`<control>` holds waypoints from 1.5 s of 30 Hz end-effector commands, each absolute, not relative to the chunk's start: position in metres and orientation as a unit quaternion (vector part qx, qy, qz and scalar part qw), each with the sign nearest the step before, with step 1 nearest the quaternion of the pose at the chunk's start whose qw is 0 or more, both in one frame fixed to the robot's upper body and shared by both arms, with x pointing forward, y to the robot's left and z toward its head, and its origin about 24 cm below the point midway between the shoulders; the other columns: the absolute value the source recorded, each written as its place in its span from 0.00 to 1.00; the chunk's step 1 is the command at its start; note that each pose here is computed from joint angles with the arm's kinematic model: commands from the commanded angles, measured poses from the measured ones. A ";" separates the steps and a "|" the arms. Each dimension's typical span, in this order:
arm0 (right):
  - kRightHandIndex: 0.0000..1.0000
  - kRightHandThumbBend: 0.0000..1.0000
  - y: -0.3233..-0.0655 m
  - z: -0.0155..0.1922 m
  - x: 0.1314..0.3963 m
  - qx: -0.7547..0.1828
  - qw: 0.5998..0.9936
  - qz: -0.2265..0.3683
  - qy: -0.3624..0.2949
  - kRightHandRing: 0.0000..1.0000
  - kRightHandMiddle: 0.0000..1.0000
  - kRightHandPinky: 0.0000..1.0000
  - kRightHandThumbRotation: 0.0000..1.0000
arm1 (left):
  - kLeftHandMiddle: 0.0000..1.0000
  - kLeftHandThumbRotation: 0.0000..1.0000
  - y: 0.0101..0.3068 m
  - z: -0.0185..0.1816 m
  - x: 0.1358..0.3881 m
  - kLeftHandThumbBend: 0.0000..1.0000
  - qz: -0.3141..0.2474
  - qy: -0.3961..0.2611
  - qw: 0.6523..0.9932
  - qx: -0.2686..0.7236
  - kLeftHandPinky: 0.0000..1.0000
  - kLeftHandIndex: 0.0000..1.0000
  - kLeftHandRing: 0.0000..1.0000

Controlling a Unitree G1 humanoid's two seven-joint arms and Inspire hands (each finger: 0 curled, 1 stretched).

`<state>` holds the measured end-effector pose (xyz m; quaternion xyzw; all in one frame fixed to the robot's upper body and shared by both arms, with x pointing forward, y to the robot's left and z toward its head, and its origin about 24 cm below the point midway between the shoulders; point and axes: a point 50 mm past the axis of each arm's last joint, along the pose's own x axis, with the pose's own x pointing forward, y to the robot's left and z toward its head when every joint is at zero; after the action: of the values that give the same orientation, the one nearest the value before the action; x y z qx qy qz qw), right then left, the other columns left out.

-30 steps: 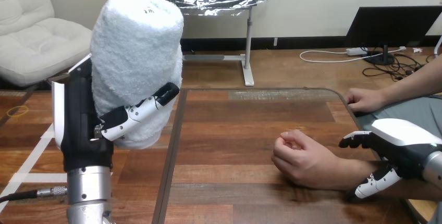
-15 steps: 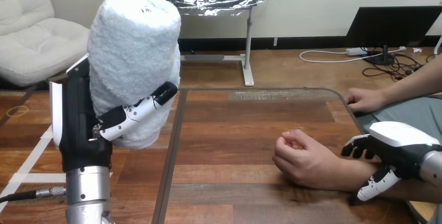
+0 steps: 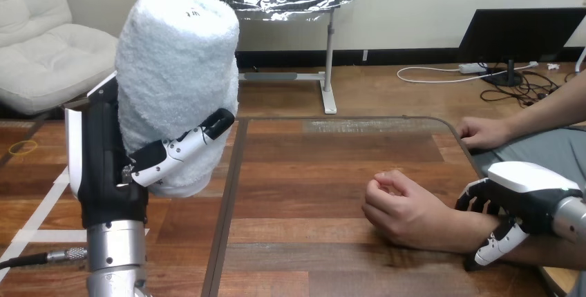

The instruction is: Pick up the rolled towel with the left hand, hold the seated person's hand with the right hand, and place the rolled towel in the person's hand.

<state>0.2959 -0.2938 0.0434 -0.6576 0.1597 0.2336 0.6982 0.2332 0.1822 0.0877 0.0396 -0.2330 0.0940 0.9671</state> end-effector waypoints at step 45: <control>0.53 0.87 -0.276 0.016 0.299 -0.644 0.722 0.212 0.140 0.39 0.49 0.30 0.01 | 0.31 0.00 0.179 0.116 0.242 0.56 0.099 -0.303 0.947 0.022 0.19 0.37 0.25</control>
<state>0.3034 -0.2857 0.0357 -0.6541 0.1200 0.1945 0.7210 0.2335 0.1829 0.0883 0.0329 -0.2347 0.1034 0.9660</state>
